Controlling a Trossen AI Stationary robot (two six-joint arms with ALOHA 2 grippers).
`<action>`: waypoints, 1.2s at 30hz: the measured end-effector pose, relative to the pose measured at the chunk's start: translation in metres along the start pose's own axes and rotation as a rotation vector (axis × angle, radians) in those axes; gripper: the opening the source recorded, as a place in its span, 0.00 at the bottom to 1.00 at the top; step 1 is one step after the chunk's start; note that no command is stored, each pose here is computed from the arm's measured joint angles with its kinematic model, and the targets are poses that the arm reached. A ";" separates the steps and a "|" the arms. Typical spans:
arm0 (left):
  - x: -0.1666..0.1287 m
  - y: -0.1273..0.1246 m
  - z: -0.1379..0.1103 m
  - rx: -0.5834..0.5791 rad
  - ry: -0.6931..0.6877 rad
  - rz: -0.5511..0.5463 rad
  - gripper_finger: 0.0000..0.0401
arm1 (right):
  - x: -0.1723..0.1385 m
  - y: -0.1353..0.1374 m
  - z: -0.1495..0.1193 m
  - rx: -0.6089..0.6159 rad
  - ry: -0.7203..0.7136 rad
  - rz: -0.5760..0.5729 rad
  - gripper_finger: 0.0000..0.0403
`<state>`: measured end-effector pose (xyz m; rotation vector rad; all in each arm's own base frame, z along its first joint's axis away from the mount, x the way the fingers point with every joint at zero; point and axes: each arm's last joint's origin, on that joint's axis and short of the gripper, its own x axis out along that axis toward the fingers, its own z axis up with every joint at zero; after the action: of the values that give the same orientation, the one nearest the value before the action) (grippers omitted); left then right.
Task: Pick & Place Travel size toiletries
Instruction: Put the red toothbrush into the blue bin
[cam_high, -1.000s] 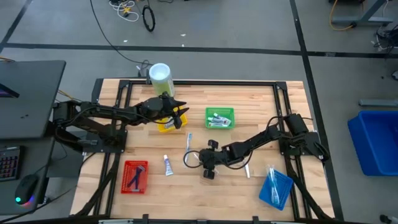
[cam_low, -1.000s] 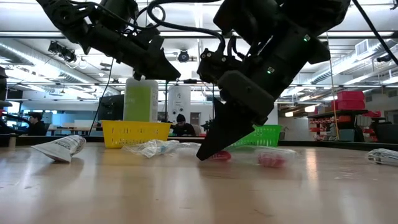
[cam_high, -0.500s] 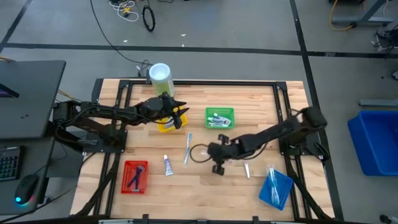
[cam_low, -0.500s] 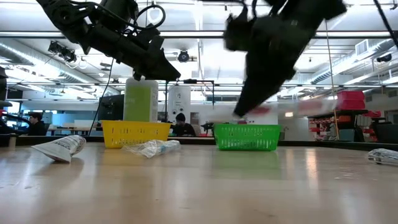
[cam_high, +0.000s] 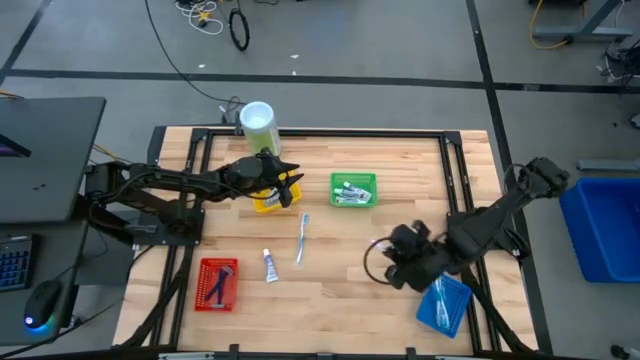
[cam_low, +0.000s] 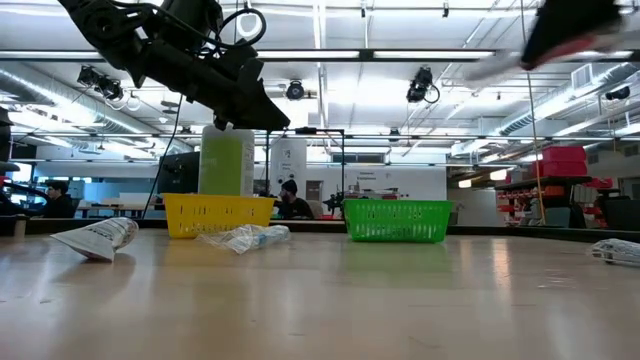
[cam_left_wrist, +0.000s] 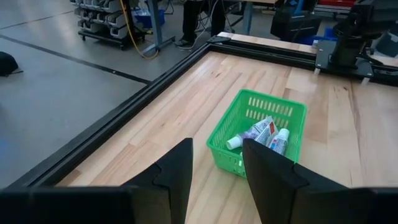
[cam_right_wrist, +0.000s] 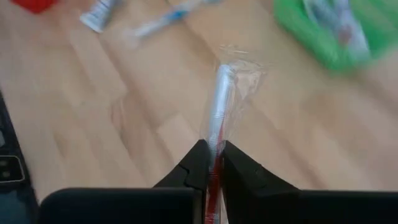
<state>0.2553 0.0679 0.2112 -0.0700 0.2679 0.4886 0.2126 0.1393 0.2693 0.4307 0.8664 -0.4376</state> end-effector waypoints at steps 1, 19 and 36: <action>0.000 0.000 0.000 0.000 0.000 0.000 0.37 | -0.003 0.000 -0.006 0.039 0.028 -0.008 0.07; 0.000 0.000 -0.004 -0.045 0.036 0.001 0.37 | -0.032 0.013 -0.114 0.369 0.216 -0.154 0.07; 0.000 0.000 -0.003 -0.047 0.025 0.004 0.37 | -0.008 0.010 -0.144 0.413 0.153 -0.434 0.16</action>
<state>0.2546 0.0677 0.2088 -0.1213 0.2808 0.4987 0.1229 0.2249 0.1950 0.6634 1.0230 -1.0037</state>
